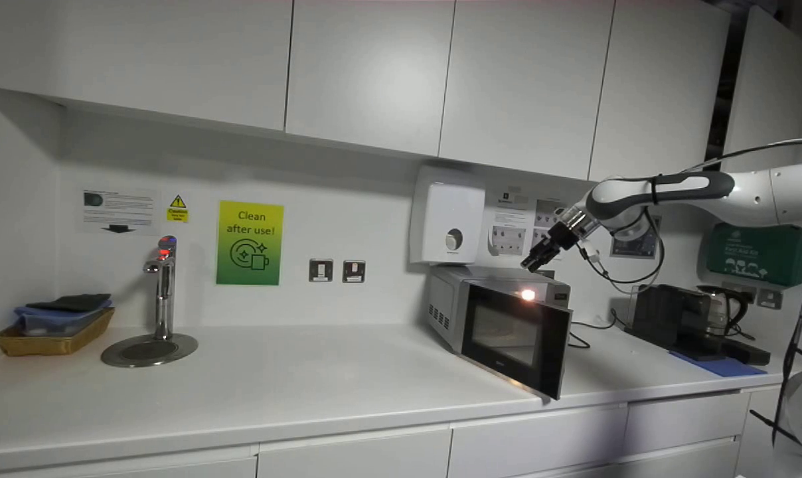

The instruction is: Close the microwave door

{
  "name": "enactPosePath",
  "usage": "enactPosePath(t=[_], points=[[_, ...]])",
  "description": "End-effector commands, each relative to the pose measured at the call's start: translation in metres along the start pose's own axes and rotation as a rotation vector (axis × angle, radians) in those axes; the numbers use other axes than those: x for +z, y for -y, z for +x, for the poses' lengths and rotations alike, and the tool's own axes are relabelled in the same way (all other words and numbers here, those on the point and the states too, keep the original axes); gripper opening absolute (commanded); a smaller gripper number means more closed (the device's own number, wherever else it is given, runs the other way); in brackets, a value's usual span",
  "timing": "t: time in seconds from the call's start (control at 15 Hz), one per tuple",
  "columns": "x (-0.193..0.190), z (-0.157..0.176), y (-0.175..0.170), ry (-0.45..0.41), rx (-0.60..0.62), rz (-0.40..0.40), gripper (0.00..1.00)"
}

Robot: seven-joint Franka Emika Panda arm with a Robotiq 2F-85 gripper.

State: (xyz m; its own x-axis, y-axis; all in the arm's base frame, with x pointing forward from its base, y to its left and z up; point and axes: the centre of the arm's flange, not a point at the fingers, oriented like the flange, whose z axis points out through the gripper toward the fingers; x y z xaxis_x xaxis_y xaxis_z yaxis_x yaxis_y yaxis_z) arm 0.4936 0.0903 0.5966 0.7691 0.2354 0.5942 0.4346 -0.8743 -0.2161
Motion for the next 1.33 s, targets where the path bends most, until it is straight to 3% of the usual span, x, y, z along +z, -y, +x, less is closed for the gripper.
enactPosePath(t=[0.0,0.73,1.27], points=[[0.007,0.013,0.008,0.031,-0.043,0.083,1.00],[0.052,0.016,0.053,0.190,-0.053,0.267,1.00],[0.073,-0.011,0.093,0.477,-0.012,0.257,1.00]])
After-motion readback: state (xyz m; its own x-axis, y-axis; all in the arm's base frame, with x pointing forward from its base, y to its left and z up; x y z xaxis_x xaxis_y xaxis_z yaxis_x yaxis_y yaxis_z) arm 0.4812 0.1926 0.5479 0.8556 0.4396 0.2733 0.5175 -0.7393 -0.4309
